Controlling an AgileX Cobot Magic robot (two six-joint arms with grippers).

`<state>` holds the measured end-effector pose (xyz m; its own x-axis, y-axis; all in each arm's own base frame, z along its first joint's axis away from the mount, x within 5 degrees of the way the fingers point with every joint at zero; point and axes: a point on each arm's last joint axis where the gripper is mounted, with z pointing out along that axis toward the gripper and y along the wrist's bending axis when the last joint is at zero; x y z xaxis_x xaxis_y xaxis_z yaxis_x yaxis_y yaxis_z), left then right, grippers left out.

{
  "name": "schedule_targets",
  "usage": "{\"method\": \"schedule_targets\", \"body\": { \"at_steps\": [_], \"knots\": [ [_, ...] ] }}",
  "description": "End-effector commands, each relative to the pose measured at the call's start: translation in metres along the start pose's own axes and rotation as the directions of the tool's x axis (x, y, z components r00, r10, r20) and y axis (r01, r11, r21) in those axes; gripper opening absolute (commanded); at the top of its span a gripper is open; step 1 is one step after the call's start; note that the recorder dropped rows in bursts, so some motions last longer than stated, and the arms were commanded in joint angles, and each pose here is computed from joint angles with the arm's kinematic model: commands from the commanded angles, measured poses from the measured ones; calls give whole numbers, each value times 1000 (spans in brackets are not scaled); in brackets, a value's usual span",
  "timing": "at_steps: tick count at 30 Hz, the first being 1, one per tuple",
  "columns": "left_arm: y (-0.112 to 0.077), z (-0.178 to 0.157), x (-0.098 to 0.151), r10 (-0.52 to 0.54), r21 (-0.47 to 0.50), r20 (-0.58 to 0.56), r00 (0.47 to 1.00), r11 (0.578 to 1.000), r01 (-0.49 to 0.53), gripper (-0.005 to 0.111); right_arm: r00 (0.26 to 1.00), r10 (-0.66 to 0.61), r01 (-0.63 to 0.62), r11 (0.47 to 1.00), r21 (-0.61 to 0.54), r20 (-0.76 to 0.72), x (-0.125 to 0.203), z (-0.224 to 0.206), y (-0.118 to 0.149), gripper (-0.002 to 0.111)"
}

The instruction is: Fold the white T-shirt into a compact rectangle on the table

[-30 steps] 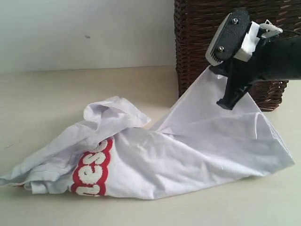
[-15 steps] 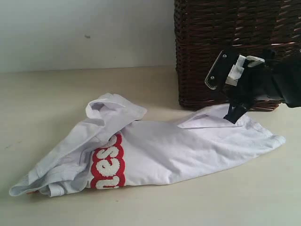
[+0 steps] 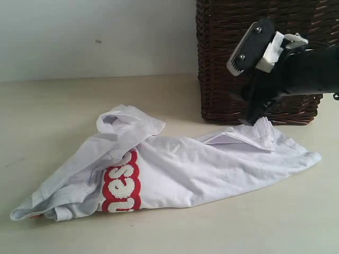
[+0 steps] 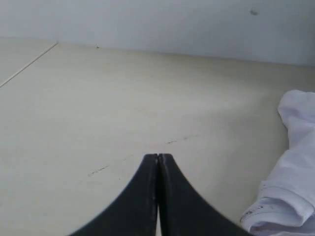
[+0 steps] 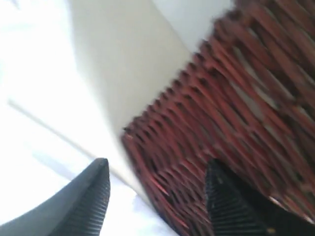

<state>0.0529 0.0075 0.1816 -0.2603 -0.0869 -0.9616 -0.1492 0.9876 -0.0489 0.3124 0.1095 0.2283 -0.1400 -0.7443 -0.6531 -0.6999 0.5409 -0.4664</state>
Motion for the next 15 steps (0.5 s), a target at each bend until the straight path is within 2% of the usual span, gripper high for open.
{"method": "schedule_targets", "body": {
  "at_steps": [1,6,12,14,15],
  "knots": [
    [0,0,0,-4,-3,11,1000,1000,4,0,998,-54,48,982,-181,-28,16,23,21,56],
    [0,0,0,-4,-3,11,1000,1000,4,0,992,-70,37,955,-293,-103,43,55,40,56],
    [0,0,0,-4,-3,11,1000,1000,4,0,992,-81,34,917,-398,-101,54,71,54,55],
    [0,0,0,-4,-3,11,1000,1000,4,0,992,-79,31,916,-399,-103,54,73,54,52],
    [0,0,0,-4,-3,11,1000,1000,4,0,992,-78,31,915,-402,-102,54,73,54,47]
  ]
}}
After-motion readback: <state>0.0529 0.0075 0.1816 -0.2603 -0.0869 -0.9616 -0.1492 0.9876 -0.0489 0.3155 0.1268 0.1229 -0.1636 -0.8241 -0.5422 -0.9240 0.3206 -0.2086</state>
